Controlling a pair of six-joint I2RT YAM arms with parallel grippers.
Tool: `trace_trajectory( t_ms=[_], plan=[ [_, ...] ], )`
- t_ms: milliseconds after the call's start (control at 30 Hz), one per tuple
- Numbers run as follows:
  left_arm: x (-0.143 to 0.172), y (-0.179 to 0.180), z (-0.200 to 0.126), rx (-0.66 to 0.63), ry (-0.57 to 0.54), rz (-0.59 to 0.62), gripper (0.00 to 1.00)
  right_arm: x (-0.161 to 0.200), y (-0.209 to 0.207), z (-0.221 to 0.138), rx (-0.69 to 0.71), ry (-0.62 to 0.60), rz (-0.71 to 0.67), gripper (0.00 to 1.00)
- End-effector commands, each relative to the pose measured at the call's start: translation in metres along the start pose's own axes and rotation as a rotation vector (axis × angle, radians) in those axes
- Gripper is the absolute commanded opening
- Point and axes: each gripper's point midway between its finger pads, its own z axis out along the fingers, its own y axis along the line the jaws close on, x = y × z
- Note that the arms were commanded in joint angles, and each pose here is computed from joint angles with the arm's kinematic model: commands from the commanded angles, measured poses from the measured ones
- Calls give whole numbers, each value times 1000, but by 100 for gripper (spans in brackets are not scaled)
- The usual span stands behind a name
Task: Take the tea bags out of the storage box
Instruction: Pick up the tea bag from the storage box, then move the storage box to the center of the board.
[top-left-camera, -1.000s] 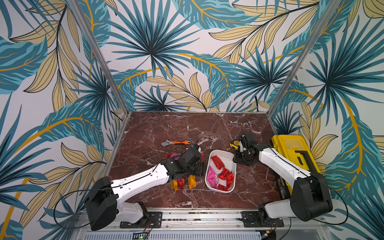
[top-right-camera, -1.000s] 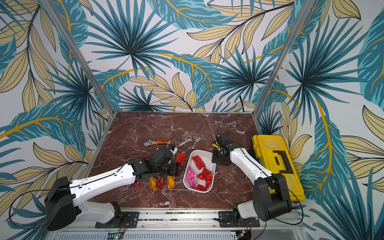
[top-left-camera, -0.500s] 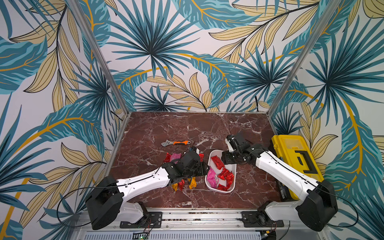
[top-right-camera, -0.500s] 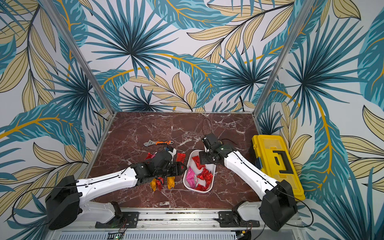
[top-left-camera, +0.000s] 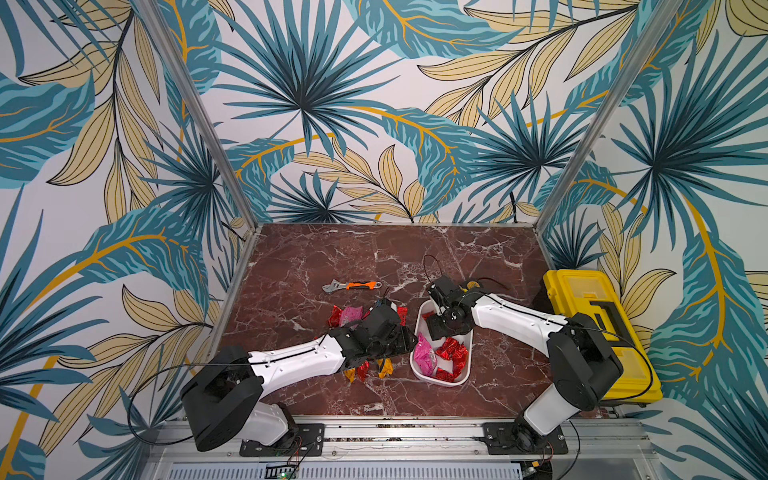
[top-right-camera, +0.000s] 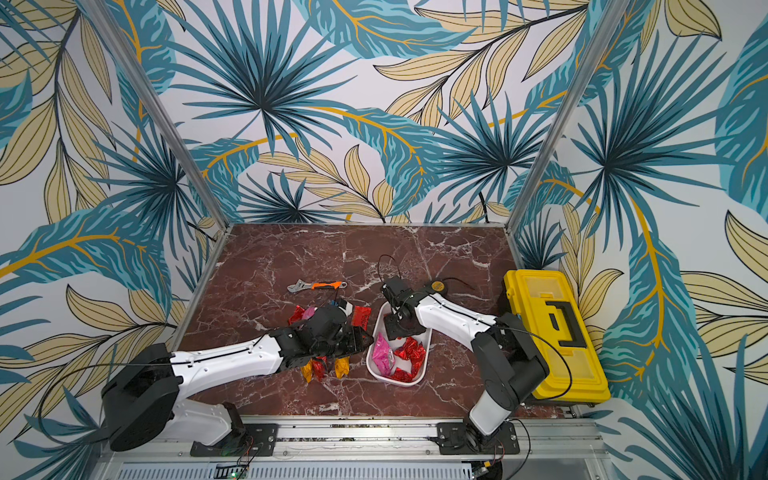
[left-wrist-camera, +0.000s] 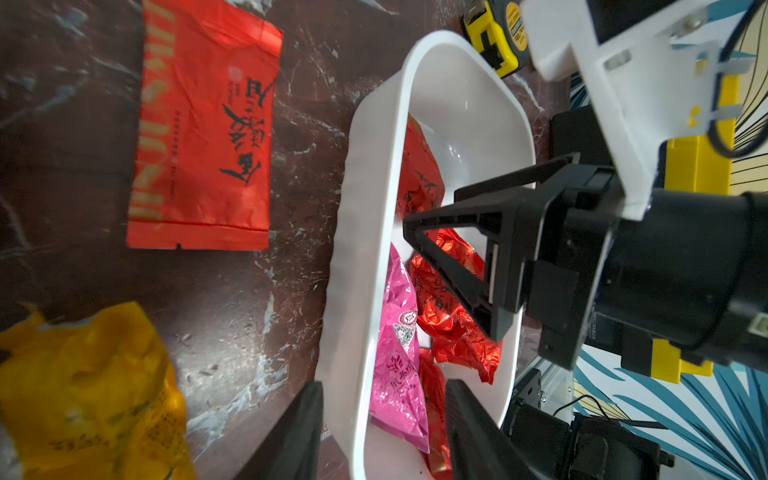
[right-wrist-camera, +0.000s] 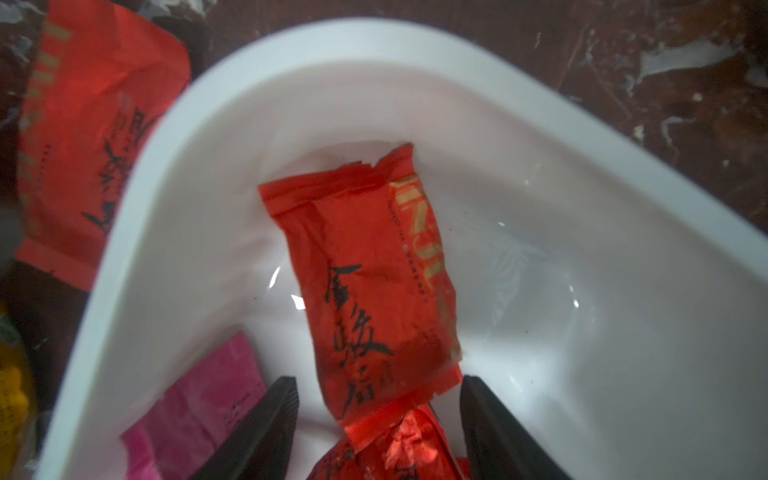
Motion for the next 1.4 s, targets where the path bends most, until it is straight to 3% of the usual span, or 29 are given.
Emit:
trace_trajectory(
  t_ms=[0, 200, 533, 733, 1133, 1367],
  plan=[
    [5, 5, 6, 12, 20, -7, 49, -11, -7, 4, 57, -40, -7, 66],
    [11, 11, 17, 5, 52, -10, 42, -14, -5, 16, 63, -28, -11, 57],
    [18, 9, 30, 25, 85, -22, 27, -16, -6, 7, 56, -58, -14, 25],
    [21, 1, 38, 30, 83, -34, 26, -15, -10, -14, 47, -101, 21, 23],
    [22, -28, 64, 57, 48, -62, 21, 8, -43, -72, 30, -197, 220, 23],
    [13, -36, 53, 40, -6, -7, 41, 24, -43, -95, -28, -205, 266, 22]
  ],
)
